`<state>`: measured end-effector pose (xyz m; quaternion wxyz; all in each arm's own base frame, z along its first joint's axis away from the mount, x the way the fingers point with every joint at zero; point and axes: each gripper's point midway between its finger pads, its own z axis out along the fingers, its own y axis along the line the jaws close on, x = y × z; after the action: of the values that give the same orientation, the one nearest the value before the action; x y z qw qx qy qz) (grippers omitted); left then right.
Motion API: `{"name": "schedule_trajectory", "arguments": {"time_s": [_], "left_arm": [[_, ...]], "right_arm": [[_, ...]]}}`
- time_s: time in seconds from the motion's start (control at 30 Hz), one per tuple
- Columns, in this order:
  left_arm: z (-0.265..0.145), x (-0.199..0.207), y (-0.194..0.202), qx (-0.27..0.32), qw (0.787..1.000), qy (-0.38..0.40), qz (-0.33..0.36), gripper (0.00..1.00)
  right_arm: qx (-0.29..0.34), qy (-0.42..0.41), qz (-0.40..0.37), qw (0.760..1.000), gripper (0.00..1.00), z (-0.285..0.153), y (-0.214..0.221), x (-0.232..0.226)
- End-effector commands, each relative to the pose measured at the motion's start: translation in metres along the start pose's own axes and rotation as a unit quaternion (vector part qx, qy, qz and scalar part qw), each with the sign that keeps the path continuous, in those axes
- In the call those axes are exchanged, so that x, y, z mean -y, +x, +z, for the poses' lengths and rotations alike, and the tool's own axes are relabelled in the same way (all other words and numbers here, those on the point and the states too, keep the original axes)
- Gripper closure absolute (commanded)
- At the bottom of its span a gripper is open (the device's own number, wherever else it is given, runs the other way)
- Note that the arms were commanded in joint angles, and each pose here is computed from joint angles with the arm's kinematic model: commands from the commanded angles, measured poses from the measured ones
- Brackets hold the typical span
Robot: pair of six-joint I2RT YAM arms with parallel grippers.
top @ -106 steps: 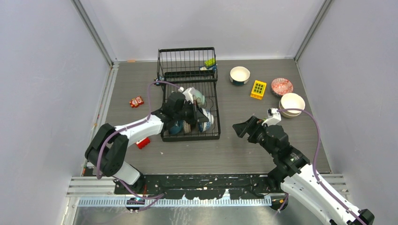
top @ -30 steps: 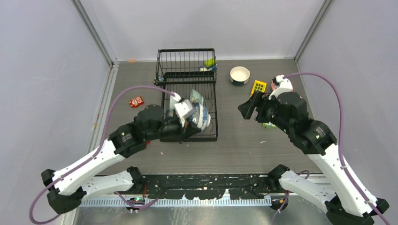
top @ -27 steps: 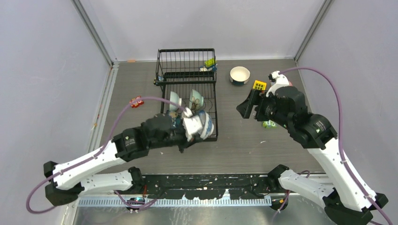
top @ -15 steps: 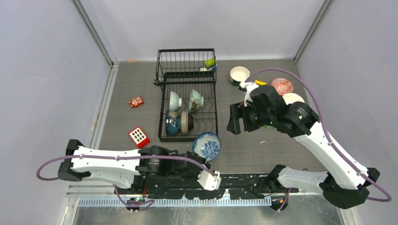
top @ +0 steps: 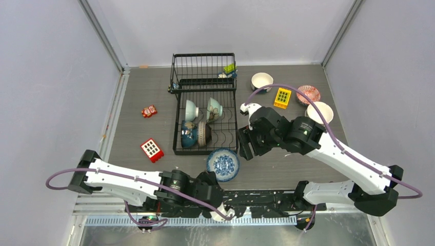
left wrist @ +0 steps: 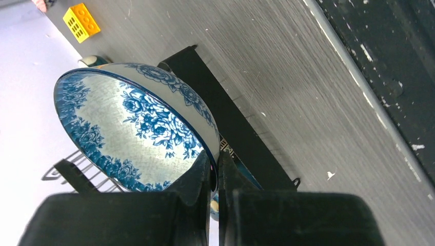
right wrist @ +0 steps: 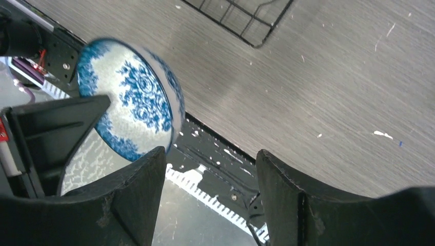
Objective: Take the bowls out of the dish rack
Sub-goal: Pick up the bowl from the dish rack.
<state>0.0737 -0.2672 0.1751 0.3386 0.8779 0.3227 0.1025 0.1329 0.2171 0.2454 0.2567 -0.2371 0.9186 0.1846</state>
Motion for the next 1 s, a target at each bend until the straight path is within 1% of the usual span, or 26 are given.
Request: {"name": "schedule_trajectory", "arguments": {"time_s": [0.0, 0.1, 0.23, 0.63, 0.97], "left_arm": [[-0.008, -0.015, 0.003, -0.02, 0.998, -0.037, 0.047, 1.0], [-0.01, -0.017, -0.001, -0.014, 0.998, -0.042, 0.052, 1.0], [-0.011, -0.016, -0.004, -0.008, 0.998, -0.042, 0.049, 1.0], [-0.011, -0.01, -0.007, 0.006, 0.999, -0.034, 0.024, 1.0], [-0.019, -0.014, -0.013, 0.033, 0.999, -0.038, -0.017, 1.0]], "right_arm": [[0.06, -0.009, 0.005, 0.998, 0.31, 0.005, -0.033, -0.015], [0.051, -0.001, -0.008, 0.999, 0.32, 0.019, -0.034, -0.019], [0.032, 0.012, -0.03, 0.999, 0.38, 0.033, -0.027, -0.023], [0.017, 0.03, -0.054, 0.998, 0.55, 0.048, -0.018, -0.029], [0.0, 0.047, -0.075, 0.996, 0.57, 0.061, -0.004, -0.034]]}}
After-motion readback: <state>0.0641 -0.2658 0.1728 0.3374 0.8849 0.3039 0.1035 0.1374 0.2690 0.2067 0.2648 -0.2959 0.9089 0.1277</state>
